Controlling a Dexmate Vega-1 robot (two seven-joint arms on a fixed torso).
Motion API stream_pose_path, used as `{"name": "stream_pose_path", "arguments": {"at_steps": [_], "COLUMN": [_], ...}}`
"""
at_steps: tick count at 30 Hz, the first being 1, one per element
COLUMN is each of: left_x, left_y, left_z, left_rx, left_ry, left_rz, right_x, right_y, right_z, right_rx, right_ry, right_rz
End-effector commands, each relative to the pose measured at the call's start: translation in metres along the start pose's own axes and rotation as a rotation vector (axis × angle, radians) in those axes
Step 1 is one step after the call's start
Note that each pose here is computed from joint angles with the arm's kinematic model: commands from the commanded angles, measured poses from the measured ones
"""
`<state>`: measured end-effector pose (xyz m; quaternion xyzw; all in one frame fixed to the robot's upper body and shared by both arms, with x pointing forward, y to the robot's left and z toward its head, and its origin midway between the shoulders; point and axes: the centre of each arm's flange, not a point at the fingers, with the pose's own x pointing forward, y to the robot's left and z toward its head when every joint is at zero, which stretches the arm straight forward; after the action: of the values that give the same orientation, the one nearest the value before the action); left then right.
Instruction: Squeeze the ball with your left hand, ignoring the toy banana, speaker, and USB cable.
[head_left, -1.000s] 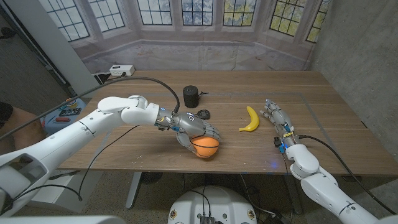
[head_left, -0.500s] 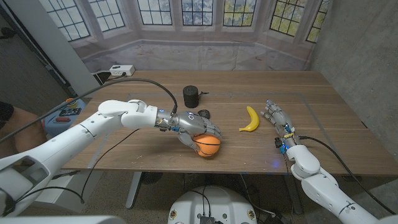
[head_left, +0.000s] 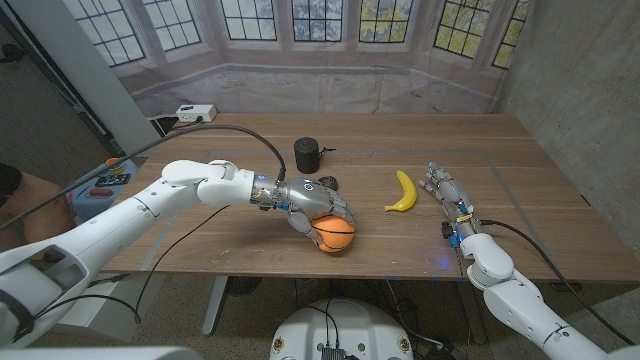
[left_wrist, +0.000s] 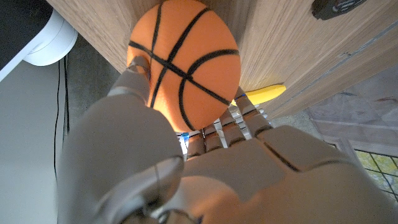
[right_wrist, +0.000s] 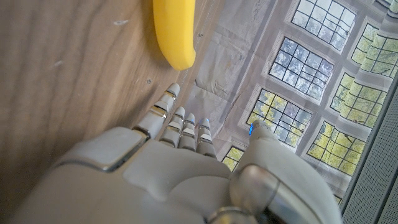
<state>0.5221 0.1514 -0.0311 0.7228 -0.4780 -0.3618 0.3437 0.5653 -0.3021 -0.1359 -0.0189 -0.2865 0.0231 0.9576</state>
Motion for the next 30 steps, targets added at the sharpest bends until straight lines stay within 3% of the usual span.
{"name": "stream_pose_path", "arguments": {"at_steps": [1,16,30], "left_x": [0.001,0.002,0.007], "left_y": [0.001,0.010,0.023], "left_z": [-0.004,-0.008,-0.009], "left_rx": [-0.019,-0.024,-0.021], "left_ry": [0.004,0.010,-0.002], "left_rz": [0.000,-0.021,-0.034], "right_x": [0.001,0.005,0.001], "right_y": [0.000,-0.001,-0.005], "right_z": [-0.004,-0.001,0.005], "right_rx": [0.010,0.013,0.010], "right_ry": [0.017,0.016,0.015], "right_rz": [0.001,0.002,-0.009]}}
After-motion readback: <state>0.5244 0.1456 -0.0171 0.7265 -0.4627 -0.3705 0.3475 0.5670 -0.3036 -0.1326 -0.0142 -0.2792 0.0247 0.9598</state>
